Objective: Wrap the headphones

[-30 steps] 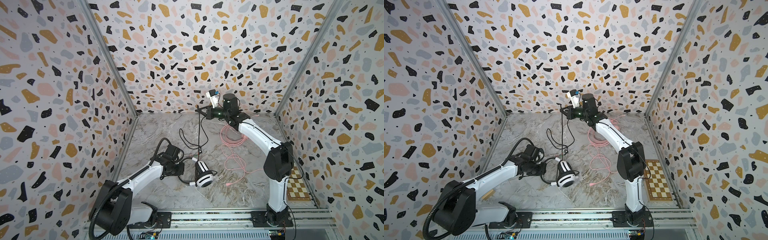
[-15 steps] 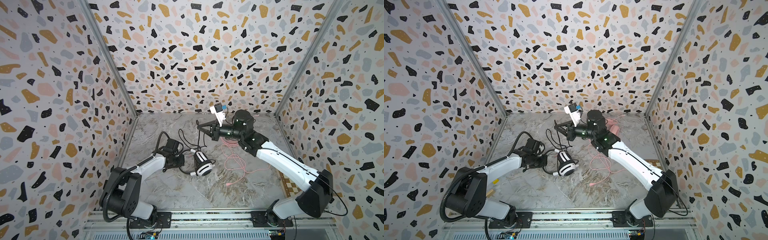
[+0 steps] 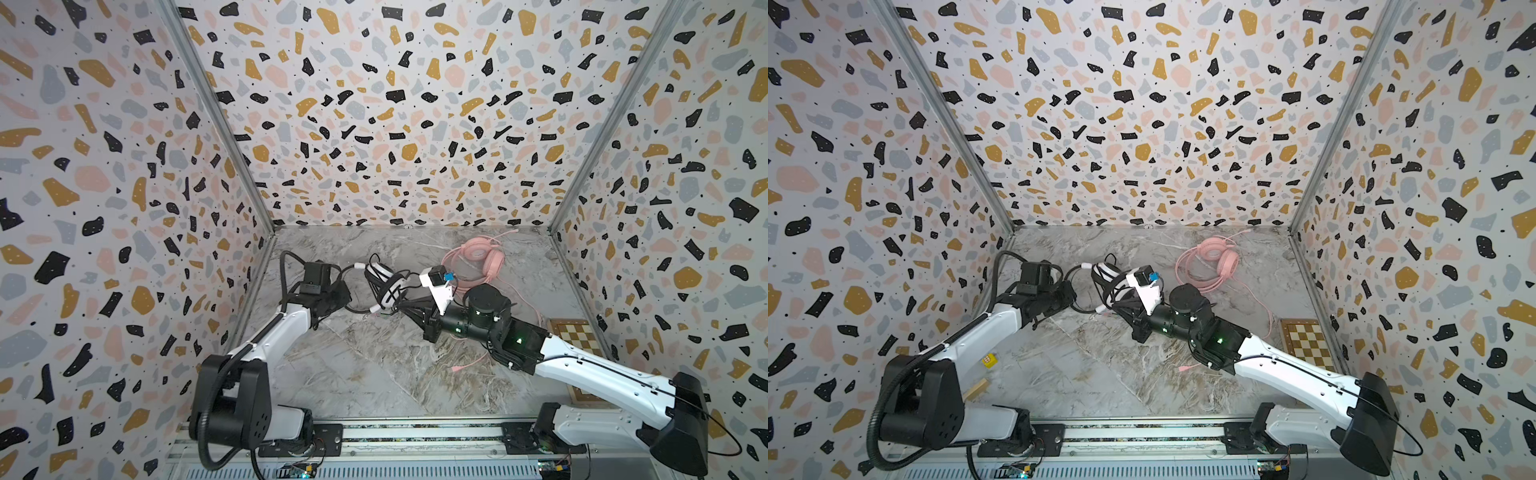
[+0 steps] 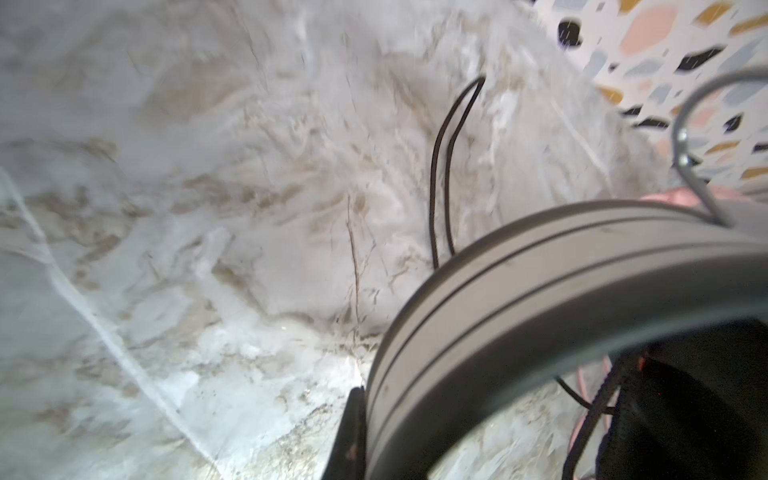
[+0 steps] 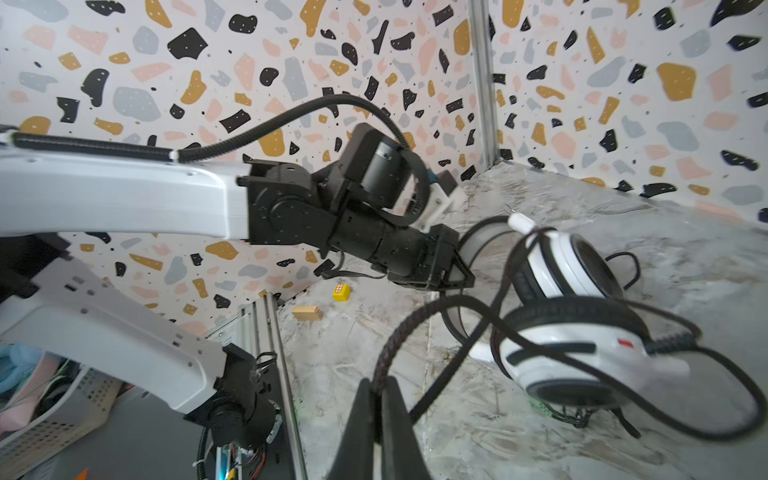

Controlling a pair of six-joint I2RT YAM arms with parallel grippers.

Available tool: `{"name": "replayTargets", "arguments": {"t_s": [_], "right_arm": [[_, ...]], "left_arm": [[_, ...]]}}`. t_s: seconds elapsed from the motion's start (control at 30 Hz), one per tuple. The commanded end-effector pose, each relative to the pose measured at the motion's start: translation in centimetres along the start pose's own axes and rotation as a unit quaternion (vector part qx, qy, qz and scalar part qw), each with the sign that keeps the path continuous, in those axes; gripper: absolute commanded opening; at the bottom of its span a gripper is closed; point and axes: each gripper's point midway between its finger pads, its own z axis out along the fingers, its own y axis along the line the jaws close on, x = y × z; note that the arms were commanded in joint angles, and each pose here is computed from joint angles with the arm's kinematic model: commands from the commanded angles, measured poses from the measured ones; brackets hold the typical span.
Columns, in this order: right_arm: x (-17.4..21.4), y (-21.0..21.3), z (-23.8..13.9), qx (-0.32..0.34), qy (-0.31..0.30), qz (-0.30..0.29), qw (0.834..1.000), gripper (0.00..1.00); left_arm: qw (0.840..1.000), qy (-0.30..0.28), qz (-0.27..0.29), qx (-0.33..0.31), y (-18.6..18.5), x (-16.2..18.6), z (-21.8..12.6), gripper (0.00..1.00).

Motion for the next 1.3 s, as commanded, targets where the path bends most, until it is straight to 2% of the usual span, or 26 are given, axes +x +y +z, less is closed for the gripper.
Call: {"name": "replayTargets", "arguments": {"t_s": [0.0, 0.1, 0.27, 0.43, 0.6, 0.73, 0.87, 1.1, 1.27], "right_arm": [[-1.3, -0.2, -0.7, 0.018, -0.033, -0.019, 0.999, 0.00], [-0.7, -0.8, -0.7, 0.031, -0.033, -0.013, 0.999, 0.00], [-0.5, -1.1, -0.8, 0.033, -0.037, -0.013, 0.999, 0.00], [-1.0, -3.0, -1.2, 0.026, -0.054, 0.028, 0.998, 0.00], [-2.6, -7.3, -3.6, 0.010, -0.108, 0.102, 0.989, 0.00], [-3.2, -8.4, -3.6, 0.017, -0.112, 0.106, 0.988, 0.00], [-2.9, -6.9, -2.2, -0.030, -0.104, 0.115, 0.987, 0.00], [-2.5, -2.4, 1.8, -0.109, -0.055, 0.093, 0.988, 0.00], [-1.3, -0.3, 4.5, -0.143, -0.011, 0.082, 0.986, 0.00]], "left_arm": [[0.988, -0.133, -0.059, 0.045, -2.6, -6.4, -4.0, 0.00], [0.975, -0.196, -0.092, 0.040, -2.3, -8.4, -6.9, 0.00], [0.947, -0.277, -0.139, 0.079, -3.1, -10.5, -11.1, 0.00], [0.913, -0.341, -0.169, 0.148, -4.6, -12.2, -15.2, 0.00], [0.881, -0.392, -0.176, 0.199, -5.7, -13.4, -18.5, 0.00], [0.863, -0.409, -0.169, 0.245, -6.9, -13.6, -20.2, 0.00], [0.854, -0.410, -0.165, 0.276, -7.8, -13.7, -20.8, 0.00], [0.848, -0.389, -0.160, 0.322, -9.4, -13.7, -20.2, 0.00], [0.859, -0.360, -0.151, 0.332, -10.4, -13.1, -18.8, 0.00]]}}
